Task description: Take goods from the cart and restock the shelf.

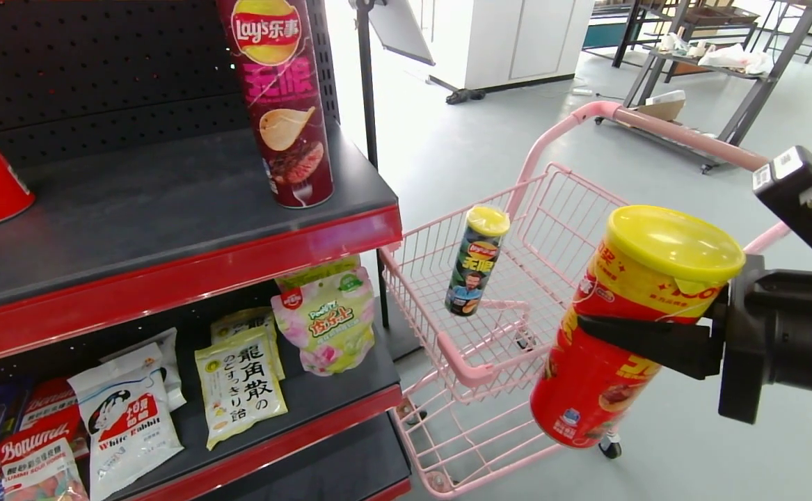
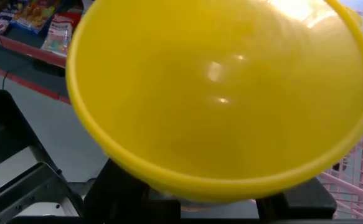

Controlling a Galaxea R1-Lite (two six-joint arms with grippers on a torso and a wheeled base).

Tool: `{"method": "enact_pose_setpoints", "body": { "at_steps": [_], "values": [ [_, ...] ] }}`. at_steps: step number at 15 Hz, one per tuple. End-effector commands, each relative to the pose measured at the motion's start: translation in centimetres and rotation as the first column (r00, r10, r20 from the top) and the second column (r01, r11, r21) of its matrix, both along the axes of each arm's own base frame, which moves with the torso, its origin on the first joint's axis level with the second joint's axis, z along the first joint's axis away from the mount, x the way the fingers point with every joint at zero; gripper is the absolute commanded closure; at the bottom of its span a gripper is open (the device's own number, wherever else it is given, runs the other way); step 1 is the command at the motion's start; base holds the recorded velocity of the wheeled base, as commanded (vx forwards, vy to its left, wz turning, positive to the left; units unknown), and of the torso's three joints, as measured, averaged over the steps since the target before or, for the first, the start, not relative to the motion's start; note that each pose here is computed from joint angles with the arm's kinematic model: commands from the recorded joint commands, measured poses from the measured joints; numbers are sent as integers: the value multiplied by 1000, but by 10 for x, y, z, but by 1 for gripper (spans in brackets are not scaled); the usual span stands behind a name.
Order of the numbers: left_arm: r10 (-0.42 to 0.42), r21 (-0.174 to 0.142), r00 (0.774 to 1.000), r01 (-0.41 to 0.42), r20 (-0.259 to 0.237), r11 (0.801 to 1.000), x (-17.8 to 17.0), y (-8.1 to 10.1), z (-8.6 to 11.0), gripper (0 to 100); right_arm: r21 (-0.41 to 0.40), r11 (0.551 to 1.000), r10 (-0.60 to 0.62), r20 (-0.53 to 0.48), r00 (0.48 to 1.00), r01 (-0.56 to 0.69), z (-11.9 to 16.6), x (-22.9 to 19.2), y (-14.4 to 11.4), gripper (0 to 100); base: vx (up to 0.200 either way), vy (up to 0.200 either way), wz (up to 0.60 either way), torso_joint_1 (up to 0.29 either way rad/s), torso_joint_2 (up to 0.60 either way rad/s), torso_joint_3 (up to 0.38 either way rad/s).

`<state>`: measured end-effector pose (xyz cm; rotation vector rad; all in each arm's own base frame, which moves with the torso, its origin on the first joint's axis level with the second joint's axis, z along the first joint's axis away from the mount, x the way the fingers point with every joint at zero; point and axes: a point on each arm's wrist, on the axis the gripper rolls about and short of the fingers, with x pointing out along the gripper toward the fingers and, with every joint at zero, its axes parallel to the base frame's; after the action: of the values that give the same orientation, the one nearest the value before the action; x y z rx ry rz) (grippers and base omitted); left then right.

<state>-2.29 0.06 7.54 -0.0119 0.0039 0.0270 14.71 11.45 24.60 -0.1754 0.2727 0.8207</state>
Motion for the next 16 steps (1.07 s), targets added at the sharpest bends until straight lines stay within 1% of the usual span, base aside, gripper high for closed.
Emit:
{"method": "enact_pose_setpoints", "body": {
  "at_steps": [1,3,5,12,16],
  "values": [
    [1,0,1000,-1,-2,1000,0,0,0,0,0,1000,1,4,1000,-1,1,0,0,100,0,0,0,119,-456,-330],
    [1,0,1000,-1,-2,1000,0,0,0,0,9,1000,-9,21,1000,9,6,2,-1,100,0,0,0,146,-493,-361],
    [1,0,1000,-1,-2,1000,0,0,0,0,0,1000,-4,33,999,4,7,2,-1,100,0,0,0,158,-530,-361],
    [1,0,1000,-1,-2,1000,0,0,0,0,9,1000,-4,59,998,3,15,4,0,100,0,0,0,203,-578,-377],
    [1,0,1000,-1,-2,1000,0,0,0,0,7,1000,-4,56,998,3,14,5,0,100,0,0,0,178,-447,-275]
  ]
}}
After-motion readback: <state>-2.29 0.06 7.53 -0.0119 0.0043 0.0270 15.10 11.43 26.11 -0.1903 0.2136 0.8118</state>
